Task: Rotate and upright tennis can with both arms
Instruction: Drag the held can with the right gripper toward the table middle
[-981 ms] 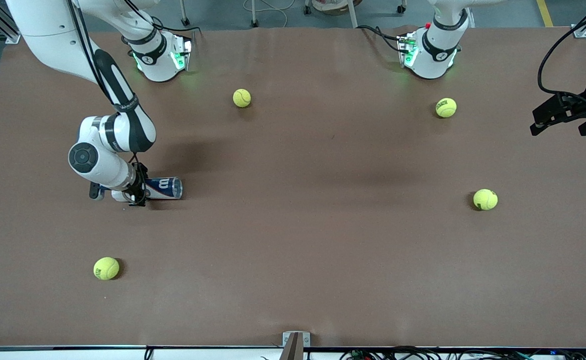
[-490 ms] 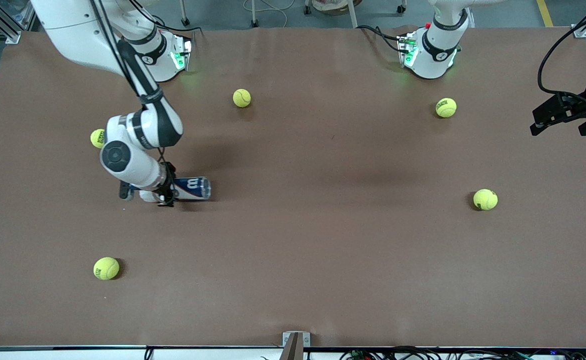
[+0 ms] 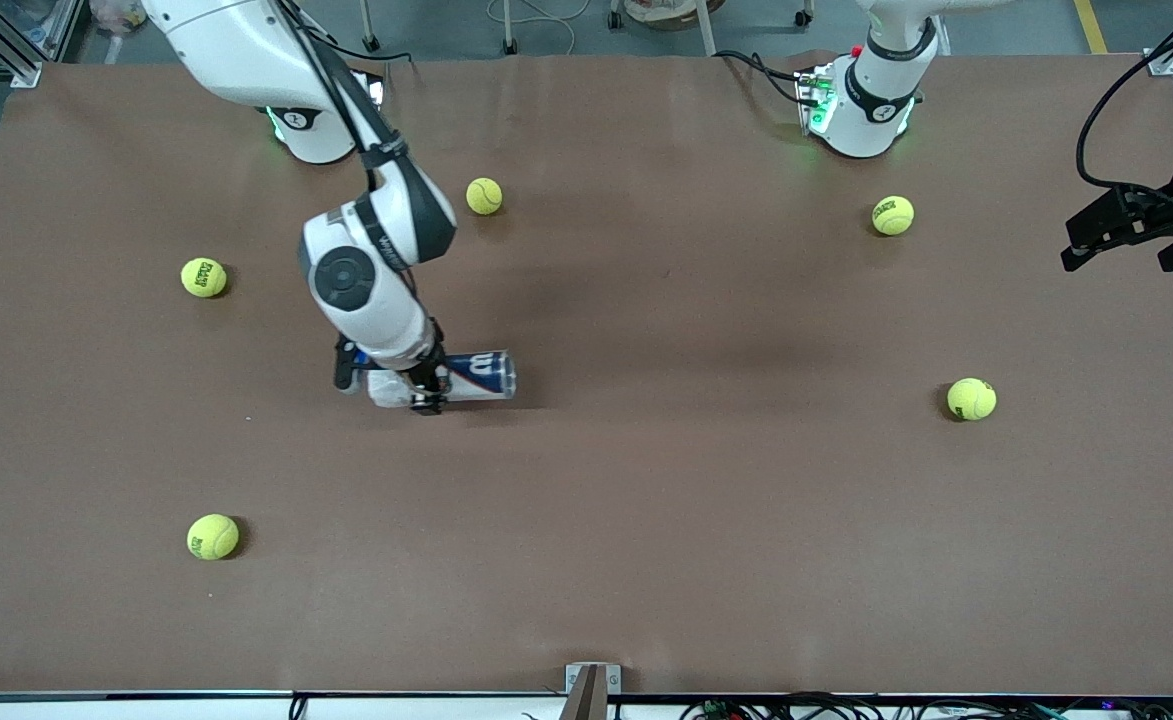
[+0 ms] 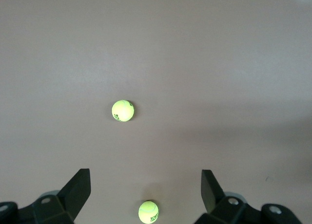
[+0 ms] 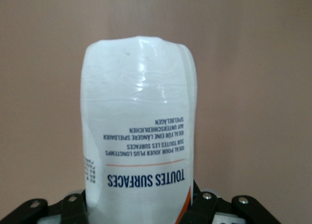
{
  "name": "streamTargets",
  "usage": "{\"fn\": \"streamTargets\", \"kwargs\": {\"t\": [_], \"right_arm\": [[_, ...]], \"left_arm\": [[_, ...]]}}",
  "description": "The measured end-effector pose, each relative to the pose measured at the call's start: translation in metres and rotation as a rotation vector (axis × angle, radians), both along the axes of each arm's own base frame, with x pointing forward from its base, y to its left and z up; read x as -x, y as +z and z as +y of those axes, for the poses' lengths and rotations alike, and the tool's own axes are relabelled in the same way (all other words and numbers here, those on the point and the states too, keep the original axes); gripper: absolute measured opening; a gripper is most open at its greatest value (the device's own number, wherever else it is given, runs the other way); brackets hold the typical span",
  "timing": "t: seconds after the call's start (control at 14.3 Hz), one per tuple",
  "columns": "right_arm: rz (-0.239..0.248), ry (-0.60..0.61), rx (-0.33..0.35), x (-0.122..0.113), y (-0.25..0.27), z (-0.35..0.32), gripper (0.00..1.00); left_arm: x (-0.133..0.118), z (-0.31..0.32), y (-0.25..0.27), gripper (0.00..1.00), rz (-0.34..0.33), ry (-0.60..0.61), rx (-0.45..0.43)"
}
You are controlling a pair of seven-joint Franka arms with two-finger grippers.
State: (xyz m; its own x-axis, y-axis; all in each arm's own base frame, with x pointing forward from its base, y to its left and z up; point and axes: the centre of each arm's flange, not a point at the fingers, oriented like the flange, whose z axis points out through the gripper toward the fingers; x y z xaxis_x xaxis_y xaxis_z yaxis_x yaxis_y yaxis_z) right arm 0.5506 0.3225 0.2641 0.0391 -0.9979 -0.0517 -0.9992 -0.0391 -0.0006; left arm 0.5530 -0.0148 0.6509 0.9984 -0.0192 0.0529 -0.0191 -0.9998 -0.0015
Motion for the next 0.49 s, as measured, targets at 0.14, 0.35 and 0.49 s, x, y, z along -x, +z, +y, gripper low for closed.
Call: {"fn": "streamTargets", "kwargs": {"t": [0.14,0.35,0.49], "right_arm": [[0.006,0.001,0.000,0.000,-0.003,0.053,0.64],[-0.020,0.029,-0.020,0.002,-0.006,0.115,0.64],[-0.022,0.050,-0.023,0.010,-0.005,0.142,0.64]], "left_arm": [[0.000,0.000,0.000,1.00,0.000,0.000,0.000],[0.000,0.000,0.000,1.00,0.000,0.000,0.000],[0.000,0.000,0.000,1.00,0.000,0.000,0.000]]}}
